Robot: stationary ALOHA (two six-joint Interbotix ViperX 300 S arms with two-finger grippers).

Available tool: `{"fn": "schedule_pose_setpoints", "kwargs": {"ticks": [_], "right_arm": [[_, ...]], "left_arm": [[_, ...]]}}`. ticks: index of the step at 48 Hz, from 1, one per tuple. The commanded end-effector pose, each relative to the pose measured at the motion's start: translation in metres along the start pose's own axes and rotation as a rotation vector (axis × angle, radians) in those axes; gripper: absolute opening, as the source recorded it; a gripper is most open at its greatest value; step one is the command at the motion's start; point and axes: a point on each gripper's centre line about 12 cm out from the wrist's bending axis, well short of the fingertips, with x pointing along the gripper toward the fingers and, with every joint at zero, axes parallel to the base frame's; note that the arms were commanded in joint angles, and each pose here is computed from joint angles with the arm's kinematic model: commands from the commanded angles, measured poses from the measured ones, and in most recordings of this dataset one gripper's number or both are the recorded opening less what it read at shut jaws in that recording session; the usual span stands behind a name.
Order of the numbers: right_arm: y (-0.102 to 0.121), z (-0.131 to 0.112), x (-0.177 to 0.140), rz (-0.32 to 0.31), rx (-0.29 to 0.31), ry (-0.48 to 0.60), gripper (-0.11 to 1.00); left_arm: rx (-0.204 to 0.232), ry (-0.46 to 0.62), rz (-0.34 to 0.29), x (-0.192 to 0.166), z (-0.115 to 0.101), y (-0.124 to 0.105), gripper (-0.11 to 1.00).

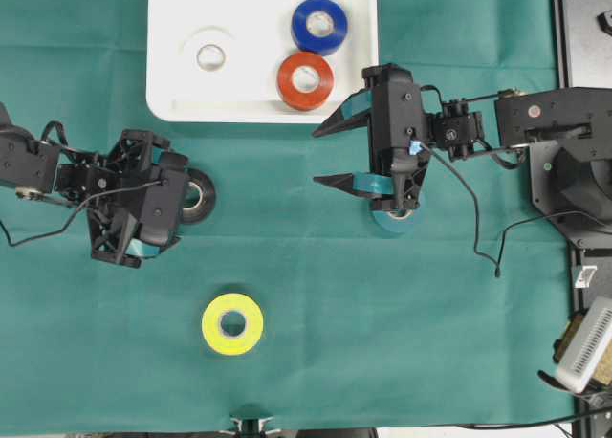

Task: Put the tape alternately from left to right into the white case.
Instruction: 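Lower the left gripper onto the black tape roll and grip it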

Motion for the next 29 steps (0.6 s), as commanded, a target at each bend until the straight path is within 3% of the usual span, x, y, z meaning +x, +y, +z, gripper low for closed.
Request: {"fn": "schedule_pose_setpoints", "kwargs": {"ticks": [1,6,14,18,21,29], "right_arm": [[0.0014,0.0077,-0.0037,0.005,0.0,-0.029,0.65],[0.0014,0.0077,-0.0037,0.005,0.0,-0.029,0.65],[0.0014,0.0077,-0.0037,0.005,0.0,-0.029,0.65],[0.0014,0.0077,-0.0037,0.005,0.0,-0.029,0.65],[0.0014,0.0073,-0.0033,0.005,0.0,-0.027,0.65],[0.0014,0.0077,-0.0037,0.005,0.0,-0.029,0.65]], "left_arm": [[-0.001,-0.028,0.0,-0.0026,0.009,-0.0003,0.71],[-0.001,-0.034,0.001,-0.003,0.0108,-0.0002,0.59],[-0.001,-0.035,0.001,-0.0038,0.0113,-0.0002,0.17],[-0.002,-0.032,0.0,-0.0047,0.0117,-0.0001,0.03],[-0.013,-0.012,-0.002,-0.0046,0.0099,-0.0004,-0.04],[-0.042,0.023,-0.001,-0.0063,0.011,0.0022,-0.04]]}}
